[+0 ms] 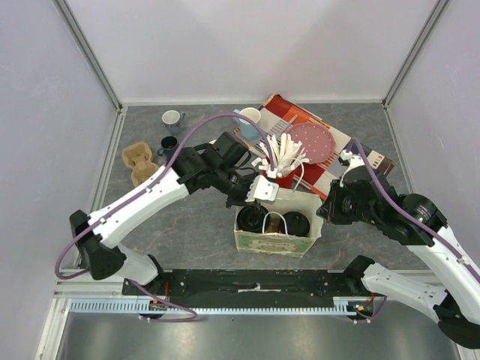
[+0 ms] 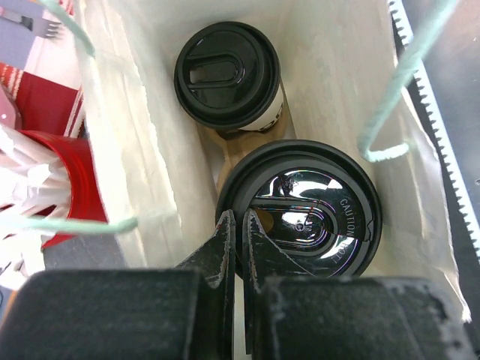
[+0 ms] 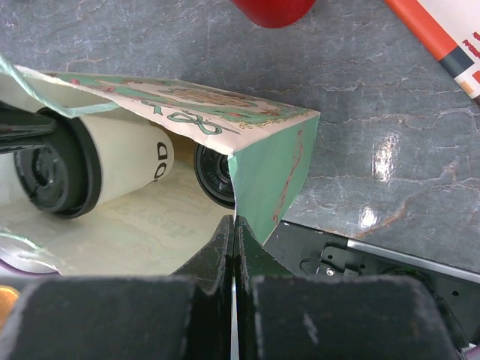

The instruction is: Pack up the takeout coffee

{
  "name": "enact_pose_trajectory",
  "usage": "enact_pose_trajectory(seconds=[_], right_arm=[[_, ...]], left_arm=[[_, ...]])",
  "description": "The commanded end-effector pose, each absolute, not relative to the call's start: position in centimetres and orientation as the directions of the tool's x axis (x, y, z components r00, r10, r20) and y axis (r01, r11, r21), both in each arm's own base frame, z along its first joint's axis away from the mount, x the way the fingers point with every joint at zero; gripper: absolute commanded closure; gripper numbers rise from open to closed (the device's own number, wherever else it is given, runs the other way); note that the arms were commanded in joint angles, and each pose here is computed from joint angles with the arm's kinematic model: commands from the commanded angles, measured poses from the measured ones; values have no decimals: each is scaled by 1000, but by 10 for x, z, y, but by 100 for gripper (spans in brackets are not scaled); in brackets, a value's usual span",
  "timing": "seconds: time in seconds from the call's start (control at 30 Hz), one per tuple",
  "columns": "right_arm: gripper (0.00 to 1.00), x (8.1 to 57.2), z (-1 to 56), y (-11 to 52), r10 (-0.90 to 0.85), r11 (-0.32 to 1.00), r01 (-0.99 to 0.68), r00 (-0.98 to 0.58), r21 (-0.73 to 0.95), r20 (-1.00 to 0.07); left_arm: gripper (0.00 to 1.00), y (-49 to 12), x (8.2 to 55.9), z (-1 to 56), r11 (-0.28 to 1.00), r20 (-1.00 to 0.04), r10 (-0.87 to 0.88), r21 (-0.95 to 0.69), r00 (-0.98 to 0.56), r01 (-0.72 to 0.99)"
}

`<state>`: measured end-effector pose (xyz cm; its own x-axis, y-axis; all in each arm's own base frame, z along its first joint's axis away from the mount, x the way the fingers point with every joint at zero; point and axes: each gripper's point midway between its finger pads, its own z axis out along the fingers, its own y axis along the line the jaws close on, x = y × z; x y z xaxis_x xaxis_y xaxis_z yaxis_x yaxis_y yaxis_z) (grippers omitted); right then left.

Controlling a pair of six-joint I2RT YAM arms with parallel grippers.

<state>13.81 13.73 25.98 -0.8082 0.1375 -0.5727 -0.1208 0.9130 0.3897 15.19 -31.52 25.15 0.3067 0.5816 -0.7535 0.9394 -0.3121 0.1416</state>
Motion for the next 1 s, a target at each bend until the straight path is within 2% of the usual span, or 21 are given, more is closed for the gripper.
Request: enact_pose_trajectory(seconds=[0.0,0.3,0.97], right_arm=[[100,144,264,139,164,907,-117,-785,404,-597],[100,144,262,141,165,904,-121,-787,411,-594],[100,144,265,143,175,893,-130,-782,431,-598]], left_arm=[[98,-330,158,241,-415,-734,556,162,390,896],[98,-317,142,206,-525,-677,579,118,455,843],[98,-318,169,157,-525,-578,639,154,507,837]])
